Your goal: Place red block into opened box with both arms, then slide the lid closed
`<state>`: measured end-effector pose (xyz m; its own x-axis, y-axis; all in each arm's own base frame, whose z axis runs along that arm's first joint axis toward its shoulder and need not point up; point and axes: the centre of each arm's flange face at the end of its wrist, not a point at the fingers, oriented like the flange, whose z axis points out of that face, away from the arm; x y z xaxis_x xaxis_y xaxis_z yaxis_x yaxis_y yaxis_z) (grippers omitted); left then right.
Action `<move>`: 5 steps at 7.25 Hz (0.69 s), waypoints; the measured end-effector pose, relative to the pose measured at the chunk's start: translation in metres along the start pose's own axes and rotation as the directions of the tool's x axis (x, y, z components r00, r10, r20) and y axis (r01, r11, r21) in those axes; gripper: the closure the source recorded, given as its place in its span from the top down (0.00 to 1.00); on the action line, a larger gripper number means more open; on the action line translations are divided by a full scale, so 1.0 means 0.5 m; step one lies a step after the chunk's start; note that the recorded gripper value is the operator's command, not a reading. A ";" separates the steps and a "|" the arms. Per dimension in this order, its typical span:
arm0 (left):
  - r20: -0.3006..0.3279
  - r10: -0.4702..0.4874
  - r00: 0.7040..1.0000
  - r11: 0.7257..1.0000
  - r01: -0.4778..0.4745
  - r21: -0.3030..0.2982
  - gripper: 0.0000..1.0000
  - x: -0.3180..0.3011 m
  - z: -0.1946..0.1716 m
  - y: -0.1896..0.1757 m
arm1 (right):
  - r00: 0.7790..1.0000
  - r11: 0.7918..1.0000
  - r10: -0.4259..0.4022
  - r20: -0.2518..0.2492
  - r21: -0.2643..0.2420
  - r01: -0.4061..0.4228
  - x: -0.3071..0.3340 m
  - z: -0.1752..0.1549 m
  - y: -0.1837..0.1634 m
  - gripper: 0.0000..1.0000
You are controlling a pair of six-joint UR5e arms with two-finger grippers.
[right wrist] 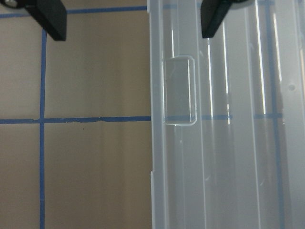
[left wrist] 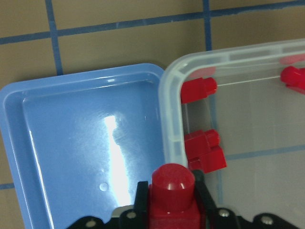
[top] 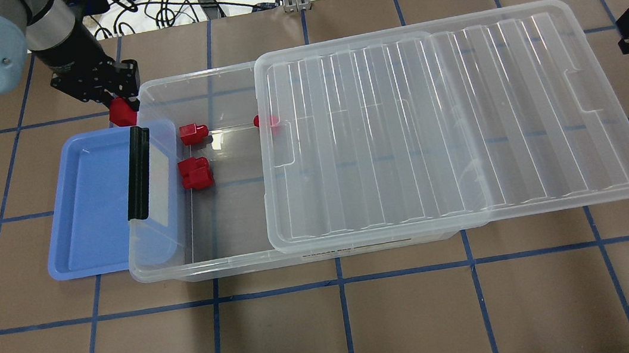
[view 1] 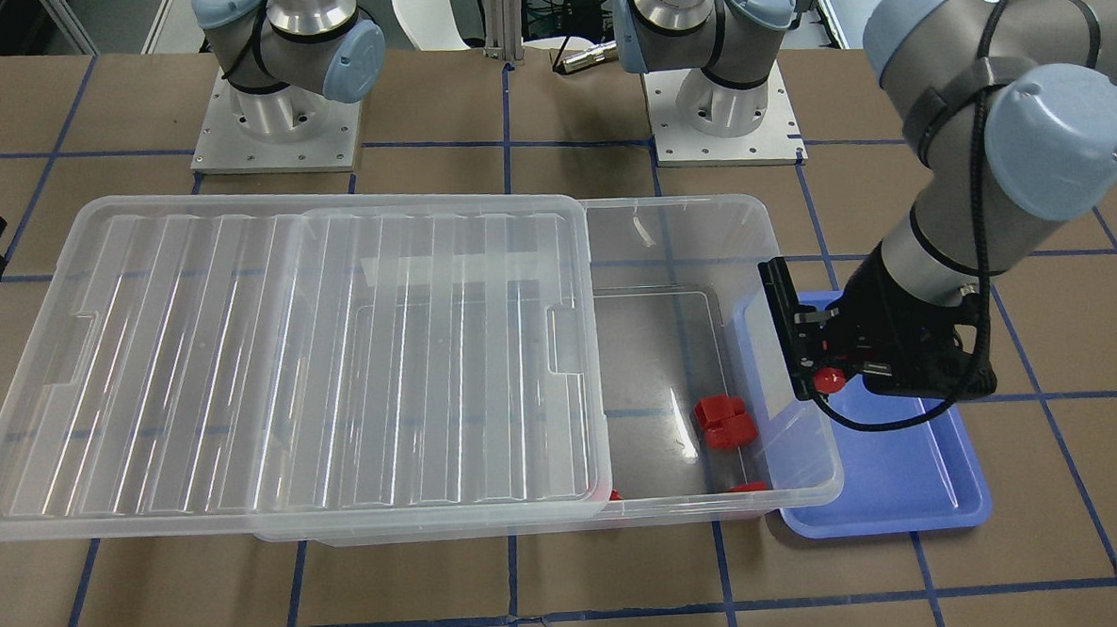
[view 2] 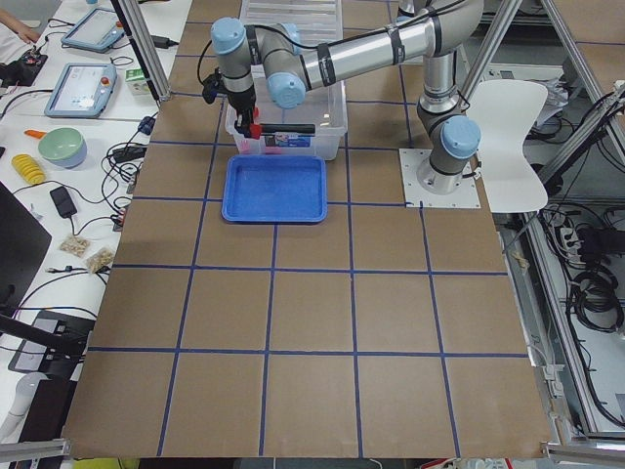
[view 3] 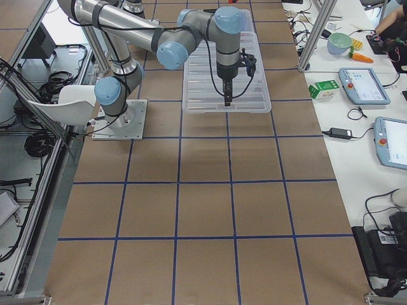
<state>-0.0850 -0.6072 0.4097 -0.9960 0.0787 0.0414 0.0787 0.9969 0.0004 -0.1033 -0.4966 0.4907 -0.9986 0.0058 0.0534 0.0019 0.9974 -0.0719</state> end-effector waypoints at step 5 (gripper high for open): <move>-0.007 -0.056 0.998 0.998 0.056 -0.043 0.00 0.107 0.150 0.012 | 0.999 1.000 0.030 0.026 -0.004 -0.030 -0.275 -0.090 0.012 1.00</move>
<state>-0.1411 -0.5967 0.3369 -0.9986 0.0224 0.0484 0.0246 0.9987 0.0457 0.0365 -0.4880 0.5276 -0.9991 0.0335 0.0254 0.0317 0.9971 -0.0695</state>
